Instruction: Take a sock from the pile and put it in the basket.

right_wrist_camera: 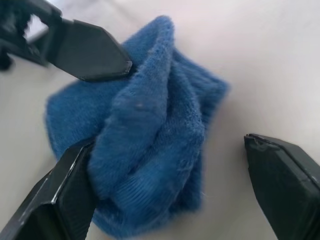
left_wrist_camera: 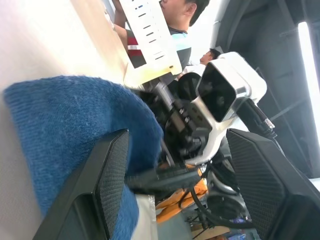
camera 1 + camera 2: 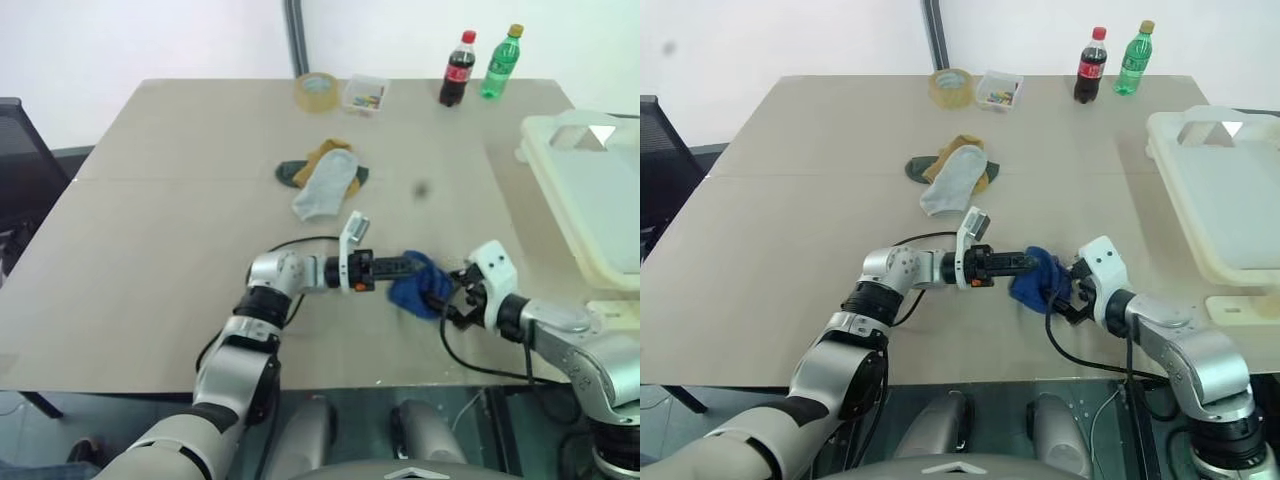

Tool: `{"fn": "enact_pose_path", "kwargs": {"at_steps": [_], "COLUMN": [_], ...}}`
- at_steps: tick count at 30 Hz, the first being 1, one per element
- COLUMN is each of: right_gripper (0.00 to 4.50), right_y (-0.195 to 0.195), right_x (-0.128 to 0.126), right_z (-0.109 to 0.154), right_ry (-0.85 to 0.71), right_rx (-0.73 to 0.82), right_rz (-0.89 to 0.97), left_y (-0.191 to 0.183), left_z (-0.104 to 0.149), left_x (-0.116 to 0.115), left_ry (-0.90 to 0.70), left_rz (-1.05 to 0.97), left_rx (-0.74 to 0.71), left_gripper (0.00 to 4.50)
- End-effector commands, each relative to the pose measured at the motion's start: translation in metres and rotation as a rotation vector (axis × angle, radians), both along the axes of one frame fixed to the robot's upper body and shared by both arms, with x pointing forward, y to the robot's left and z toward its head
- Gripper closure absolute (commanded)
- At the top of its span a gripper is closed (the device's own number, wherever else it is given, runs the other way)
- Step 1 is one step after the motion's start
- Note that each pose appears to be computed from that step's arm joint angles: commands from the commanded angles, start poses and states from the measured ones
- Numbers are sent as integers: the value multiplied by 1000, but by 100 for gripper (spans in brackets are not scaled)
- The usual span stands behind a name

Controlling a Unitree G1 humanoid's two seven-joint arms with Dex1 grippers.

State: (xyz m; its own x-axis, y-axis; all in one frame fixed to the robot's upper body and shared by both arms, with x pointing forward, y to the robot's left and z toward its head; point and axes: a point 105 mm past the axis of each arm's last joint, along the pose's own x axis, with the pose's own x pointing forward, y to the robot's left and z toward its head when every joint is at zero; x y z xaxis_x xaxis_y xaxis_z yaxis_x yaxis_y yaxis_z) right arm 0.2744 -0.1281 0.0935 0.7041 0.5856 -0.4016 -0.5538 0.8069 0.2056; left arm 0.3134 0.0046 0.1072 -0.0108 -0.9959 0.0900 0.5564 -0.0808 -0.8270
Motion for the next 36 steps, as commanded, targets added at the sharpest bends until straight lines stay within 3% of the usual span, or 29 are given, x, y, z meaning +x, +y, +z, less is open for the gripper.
{"fn": "enact_pose_path", "kwargs": {"at_steps": [1,2,3,5,9,13,16,20,23,24,30,36], "right_gripper": [129,181,202,318,450,450,450,450,450,450,450,450], "right_y": [9,10,11,12,14,14,4,-8,-12,-13,-16,-30], "right_x": [-6,-6,-6,-5,-4,-4,-4,-4,-4,-4,-3,2], "right_z": [-5,-6,-6,-6,-6,-6,-6,-5,-5,-4,9,44], "right_ry": [100,110,117,126,136,135,117,106,113,114,114,37], "right_rx": [101,109,115,131,144,144,108,93,92,93,102,96], "right_rz": [17,18,18,17,23,17,-11,-36,-45,-45,-44,-59], "left_y": [0,0,0,0,2,7,20,36,45,44,39,34], "left_z": [1,1,1,1,1,-1,-11,7,5,13,18,25], "left_x": [-2,-2,-2,-1,-1,4,14,14,10,8,3,0], "left_ry": [-16,-17,-17,-19,-28,-97,-465,-734,-1030,-1091,-1152,-1161], "left_rz": [-6,-5,-4,-4,0,22,63,66,41,69,98,132], "left_rx": [-9,-9,-8,-7,-3,44,274,270,322,251,147,46], "left_gripper": [118,118,118,118,118,118,118,118,118,118,118,118]}}
